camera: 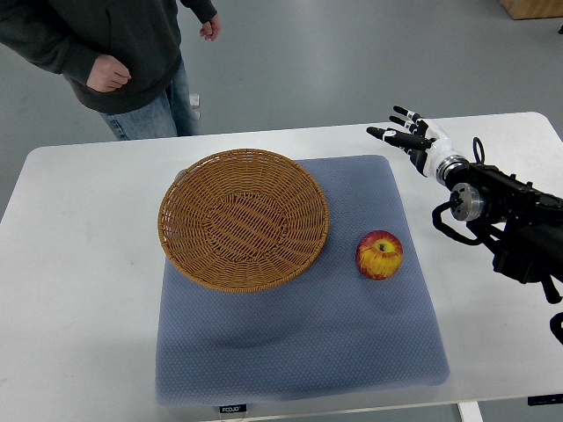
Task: Place red apple in basket with right hand
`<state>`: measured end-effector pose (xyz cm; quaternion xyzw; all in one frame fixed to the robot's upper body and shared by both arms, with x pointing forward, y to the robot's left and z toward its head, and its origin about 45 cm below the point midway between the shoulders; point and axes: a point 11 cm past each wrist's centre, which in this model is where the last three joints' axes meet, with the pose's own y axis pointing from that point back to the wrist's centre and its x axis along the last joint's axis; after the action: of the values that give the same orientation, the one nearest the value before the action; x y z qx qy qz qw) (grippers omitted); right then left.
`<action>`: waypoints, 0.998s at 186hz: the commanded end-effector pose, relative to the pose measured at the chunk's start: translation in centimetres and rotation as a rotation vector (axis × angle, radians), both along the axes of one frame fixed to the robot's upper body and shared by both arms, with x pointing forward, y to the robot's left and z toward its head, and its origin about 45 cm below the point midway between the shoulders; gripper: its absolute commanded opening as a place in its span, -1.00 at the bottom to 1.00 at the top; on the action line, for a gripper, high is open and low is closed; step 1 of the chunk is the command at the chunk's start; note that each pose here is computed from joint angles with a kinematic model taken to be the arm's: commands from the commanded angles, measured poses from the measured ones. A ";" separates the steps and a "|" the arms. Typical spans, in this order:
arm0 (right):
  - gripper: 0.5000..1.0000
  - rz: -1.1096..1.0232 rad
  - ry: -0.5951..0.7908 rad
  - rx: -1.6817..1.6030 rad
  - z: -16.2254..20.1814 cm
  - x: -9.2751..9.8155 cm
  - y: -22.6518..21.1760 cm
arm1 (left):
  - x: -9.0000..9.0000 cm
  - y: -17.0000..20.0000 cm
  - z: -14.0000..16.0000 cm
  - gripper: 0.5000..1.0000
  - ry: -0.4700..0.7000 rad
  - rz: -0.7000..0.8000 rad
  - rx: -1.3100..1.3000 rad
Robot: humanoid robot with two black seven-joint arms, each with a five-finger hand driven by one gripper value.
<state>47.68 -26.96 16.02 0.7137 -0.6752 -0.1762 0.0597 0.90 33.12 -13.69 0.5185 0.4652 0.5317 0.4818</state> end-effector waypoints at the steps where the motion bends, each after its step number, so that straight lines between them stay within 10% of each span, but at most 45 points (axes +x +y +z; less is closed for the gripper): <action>1: 0.68 -0.002 -0.002 -0.003 0.1 0.0 -0.1 | 0.0 0.0 0.0 1.00 0.000 0.000 0.000; 186: 0.67 0.153 -0.118 -0.019 2.4 0.0 -2.9 | 0.0 0.0 0.0 1.00 0.002 0.000 0.000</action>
<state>47.85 -29.26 17.88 0.7473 -0.6494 -0.1369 0.0314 0.89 33.12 -13.69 0.5188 0.4653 0.5315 0.4815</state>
